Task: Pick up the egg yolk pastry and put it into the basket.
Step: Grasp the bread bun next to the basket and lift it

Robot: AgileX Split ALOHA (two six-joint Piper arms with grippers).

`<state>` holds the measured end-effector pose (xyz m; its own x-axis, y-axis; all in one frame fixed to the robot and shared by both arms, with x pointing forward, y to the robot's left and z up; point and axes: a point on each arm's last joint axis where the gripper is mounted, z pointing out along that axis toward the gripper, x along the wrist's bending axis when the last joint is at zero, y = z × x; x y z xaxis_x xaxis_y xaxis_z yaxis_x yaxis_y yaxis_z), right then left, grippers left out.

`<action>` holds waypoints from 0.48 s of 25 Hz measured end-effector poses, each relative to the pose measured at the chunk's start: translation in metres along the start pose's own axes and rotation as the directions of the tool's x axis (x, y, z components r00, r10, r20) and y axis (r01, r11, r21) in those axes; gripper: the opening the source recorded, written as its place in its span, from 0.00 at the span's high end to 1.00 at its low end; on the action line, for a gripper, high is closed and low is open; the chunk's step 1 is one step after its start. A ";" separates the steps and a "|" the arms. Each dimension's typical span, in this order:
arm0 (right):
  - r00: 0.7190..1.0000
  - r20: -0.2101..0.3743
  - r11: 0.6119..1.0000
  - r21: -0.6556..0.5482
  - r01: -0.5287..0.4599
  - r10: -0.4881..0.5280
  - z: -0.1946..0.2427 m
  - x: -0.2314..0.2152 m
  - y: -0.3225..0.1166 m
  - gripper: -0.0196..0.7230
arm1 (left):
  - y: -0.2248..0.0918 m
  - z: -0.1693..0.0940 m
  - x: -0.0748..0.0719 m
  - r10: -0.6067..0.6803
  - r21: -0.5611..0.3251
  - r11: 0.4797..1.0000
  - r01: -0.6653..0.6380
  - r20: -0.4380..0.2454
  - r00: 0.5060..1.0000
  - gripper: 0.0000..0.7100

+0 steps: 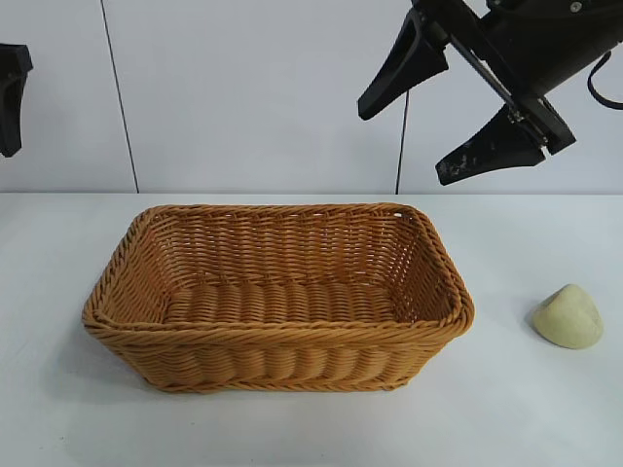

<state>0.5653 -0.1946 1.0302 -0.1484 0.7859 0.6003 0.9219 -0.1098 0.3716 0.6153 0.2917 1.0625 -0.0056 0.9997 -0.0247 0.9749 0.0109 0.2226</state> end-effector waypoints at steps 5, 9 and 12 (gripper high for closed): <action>1.000 0.001 1.000 -0.002 0.000 0.000 0.000 0.000 0.000 0.11 | -0.047 -0.041 0.001 0.016 -0.046 0.999 -0.016 0.003 1.000 0.02; 1.000 0.001 1.000 -0.002 0.000 0.000 0.000 0.000 0.000 0.11 | -0.097 -0.067 0.002 0.026 -0.086 0.996 -0.026 0.003 1.000 0.02; 1.000 0.001 1.000 -0.002 0.000 0.000 0.000 0.000 0.000 0.11 | -0.137 -0.076 0.003 0.026 -0.102 0.994 -0.026 0.003 1.000 0.02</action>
<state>0.5655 -0.1947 1.0303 -0.1482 0.7863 0.5998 0.9212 -0.1109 0.3730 0.4645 0.2948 1.1059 0.0207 0.9996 -0.0216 0.9470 -0.0127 0.3210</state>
